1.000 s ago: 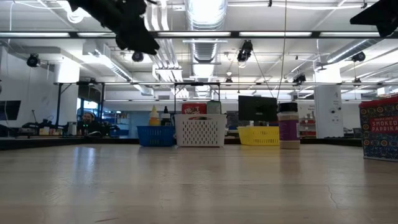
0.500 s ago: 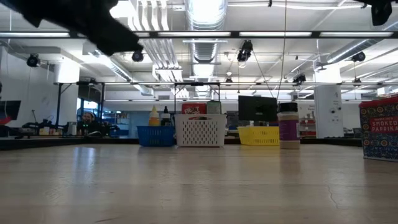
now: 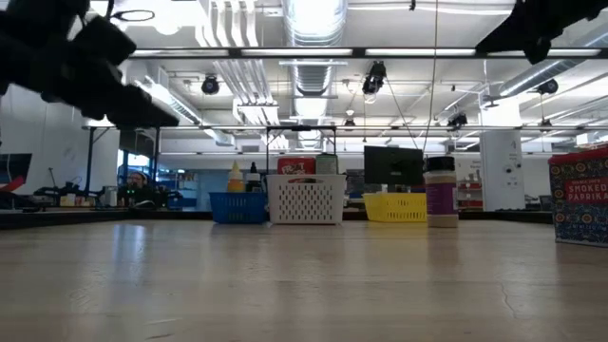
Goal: Pick & Place Kitchen Items
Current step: Put the black spice bottle into the yellow bin
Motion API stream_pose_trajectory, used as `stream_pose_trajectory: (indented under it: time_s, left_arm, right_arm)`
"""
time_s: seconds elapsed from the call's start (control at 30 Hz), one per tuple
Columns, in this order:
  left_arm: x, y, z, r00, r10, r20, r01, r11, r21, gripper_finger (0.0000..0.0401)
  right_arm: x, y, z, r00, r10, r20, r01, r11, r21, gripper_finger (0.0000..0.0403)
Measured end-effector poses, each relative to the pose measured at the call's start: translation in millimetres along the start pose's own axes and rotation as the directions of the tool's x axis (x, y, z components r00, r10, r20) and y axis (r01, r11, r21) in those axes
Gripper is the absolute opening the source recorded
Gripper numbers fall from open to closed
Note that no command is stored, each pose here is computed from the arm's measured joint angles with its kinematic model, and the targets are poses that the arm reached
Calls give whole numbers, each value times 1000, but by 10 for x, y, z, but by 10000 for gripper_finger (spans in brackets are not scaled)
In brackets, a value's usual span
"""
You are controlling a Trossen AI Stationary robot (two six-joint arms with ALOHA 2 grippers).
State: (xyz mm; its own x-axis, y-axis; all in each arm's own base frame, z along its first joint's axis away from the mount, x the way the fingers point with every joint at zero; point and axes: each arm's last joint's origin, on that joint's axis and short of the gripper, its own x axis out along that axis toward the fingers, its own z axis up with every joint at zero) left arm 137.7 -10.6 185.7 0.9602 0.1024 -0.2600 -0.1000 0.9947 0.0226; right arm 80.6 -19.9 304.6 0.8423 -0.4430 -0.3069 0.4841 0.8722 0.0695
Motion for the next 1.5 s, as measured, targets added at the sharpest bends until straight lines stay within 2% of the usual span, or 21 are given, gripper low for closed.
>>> stream_pose_trajectory:
  time_s: [0.13, 0.3, 0.47, 0.8, 0.97, 1.1, 1.2, 1.3, 1.5]
  left_arm:
    - [10, 16, -192, 998, 42, -38, -41, 999, 17, 250]
    - [14, 31, -344, 994, 80, -76, -77, 996, 36, 250]
    - [10, 65, -448, 978, 185, -100, -178, 981, 73, 250]
    - [7, 75, -479, 971, 216, -104, -208, 975, 78, 250]
    - [4, 91, -472, 959, 266, -98, -271, 962, -39, 250]
    - [5, 91, -476, 958, 267, -100, -273, 961, -48, 250]
    - [5, 91, -476, 959, 266, -100, -274, 960, -66, 250]
    - [5, 91, -476, 959, 267, -100, -274, 960, -65, 250]
    - [5, 91, -476, 959, 266, -100, -273, 960, -64, 250]
  right_arm:
    - [110, 35, -17, 998, -18, -60, 19, 1000, 15, 9]
    - [193, 44, -29, 992, -90, -88, 94, 995, 43, 9]
    - [272, 61, -71, 986, -111, -127, 121, 990, 68, 19]
    - [455, 115, -123, 964, -144, -224, 180, 973, 147, 114]
    - [654, 179, -126, 936, -186, -298, 249, 949, 191, 160]
    - [798, 229, 27, 920, -175, -352, 260, 943, 209, 193]
    - [891, 240, 141, 885, -199, -421, 303, 933, 197, 214]
    - [955, 236, 220, 822, -229, -521, 363, 916, 170, 235]
    - [1202, 264, 355, 741, -208, -638, 382, 913, 146, 268]
